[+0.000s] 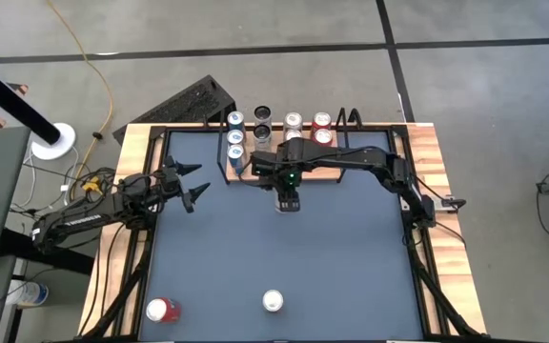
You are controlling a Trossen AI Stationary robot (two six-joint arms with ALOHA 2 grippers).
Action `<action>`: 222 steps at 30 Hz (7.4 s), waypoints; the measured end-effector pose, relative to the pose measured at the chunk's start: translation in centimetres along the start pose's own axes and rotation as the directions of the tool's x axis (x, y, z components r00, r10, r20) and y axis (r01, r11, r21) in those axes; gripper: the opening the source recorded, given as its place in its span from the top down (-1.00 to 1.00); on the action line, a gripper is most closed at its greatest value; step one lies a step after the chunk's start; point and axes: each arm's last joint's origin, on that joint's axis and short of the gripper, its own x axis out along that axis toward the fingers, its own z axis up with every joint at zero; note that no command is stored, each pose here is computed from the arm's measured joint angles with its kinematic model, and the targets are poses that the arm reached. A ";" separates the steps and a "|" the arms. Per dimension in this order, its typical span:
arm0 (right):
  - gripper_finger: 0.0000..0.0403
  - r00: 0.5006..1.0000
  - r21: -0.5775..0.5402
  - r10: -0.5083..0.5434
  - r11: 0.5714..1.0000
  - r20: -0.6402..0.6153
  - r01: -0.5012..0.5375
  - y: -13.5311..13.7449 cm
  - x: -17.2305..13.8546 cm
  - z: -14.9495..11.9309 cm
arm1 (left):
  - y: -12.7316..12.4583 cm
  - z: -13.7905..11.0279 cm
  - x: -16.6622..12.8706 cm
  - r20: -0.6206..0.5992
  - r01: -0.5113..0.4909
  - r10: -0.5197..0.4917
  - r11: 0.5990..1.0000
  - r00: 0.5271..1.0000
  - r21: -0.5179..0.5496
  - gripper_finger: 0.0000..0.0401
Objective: Place canned beverage on shelf
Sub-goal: Put the pink and white soda can onto the shelf aligned with the other pink and white soda cans
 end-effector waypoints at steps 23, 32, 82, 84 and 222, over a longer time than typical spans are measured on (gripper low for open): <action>-0.56 1.000 0.127 -0.006 0.992 0.031 0.002 0.0 -0.2 0.2 | 0.0 0.0 0.0 0.001 0.000 0.000 1.000 1.000 0.000 -0.63; -0.92 1.000 0.046 -0.005 0.999 0.019 0.004 0.2 -0.4 0.1 | 0.0 0.0 0.0 0.001 0.000 0.000 1.000 1.000 -0.001 -0.63; -0.87 0.406 -0.089 0.076 0.996 0.911 0.012 0.6 4.1 -13.9 | 0.0 0.0 0.0 0.001 0.001 -0.001 1.000 1.000 0.000 -0.63; -0.87 0.403 -0.122 0.122 0.992 0.907 -0.028 0.1 4.4 -13.5 | 0.0 0.0 0.0 0.001 0.001 -0.001 1.000 1.000 0.000 -0.63; -0.19 0.446 0.460 -0.401 0.887 0.801 -0.029 -5.4 4.6 -4.3 | 0.0 0.0 0.0 0.000 0.000 0.000 1.000 1.000 0.000 -0.63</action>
